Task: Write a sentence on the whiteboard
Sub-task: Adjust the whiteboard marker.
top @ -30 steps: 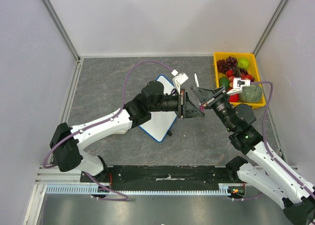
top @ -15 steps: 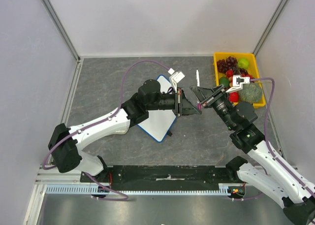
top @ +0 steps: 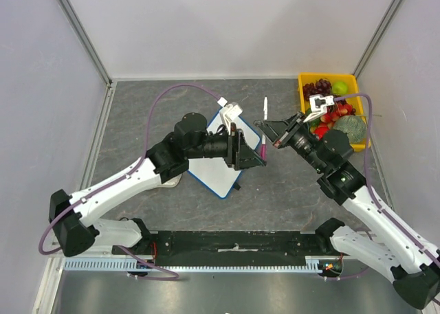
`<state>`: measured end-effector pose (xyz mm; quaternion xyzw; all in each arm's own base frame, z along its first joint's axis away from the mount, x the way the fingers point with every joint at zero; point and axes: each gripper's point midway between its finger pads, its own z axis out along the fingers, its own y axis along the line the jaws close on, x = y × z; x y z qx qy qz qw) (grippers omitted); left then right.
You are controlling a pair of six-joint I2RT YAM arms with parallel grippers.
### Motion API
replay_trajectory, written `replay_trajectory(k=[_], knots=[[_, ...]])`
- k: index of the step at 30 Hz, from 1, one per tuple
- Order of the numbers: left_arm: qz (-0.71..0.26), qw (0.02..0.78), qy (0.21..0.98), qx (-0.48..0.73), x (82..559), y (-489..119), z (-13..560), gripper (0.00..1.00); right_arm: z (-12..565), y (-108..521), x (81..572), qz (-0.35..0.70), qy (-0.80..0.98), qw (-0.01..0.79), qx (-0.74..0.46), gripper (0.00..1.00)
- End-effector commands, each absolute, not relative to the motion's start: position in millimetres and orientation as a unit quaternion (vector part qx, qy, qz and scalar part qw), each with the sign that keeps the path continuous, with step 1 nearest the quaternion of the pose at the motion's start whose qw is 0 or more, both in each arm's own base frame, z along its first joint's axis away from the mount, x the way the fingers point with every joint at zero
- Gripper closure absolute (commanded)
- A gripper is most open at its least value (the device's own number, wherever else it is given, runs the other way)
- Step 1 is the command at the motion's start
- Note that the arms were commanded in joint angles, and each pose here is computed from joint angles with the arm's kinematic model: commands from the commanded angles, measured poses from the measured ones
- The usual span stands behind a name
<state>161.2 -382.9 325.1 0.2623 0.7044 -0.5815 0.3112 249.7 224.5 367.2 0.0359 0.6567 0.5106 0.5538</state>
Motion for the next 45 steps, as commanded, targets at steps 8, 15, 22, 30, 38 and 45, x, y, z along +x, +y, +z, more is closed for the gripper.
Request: replay_trajectory(k=[8, 15, 22, 30, 38, 45], knots=[[-0.377, 0.444, 0.708, 0.400, 167, -301, 352, 0.24, 336, 274, 239, 0.494, 0.718, 0.452, -0.190, 1.00], [-0.240, 0.556, 0.604, 0.518, 176, -267, 381, 0.20, 293, 283, 229, 0.469, 0.759, 0.360, -0.273, 1.00], [-0.098, 0.543, 0.535, 0.641, 190, -275, 335, 0.11, 279, 290, 214, 0.493, 0.762, 0.294, -0.299, 1.00], [-0.015, 0.527, 0.510, 0.680, 210, -289, 299, 0.15, 257, 288, 202, 0.497, 0.771, 0.250, -0.309, 1.00], [-0.002, 0.514, 0.487, 0.706, 213, -300, 282, 0.24, 245, 285, 196, 0.496, 0.777, 0.232, -0.311, 1.00], [0.006, 0.496, 0.484, 0.721, 218, -308, 265, 0.38, 242, 284, 194, 0.495, 0.778, 0.229, -0.311, 1.00]])
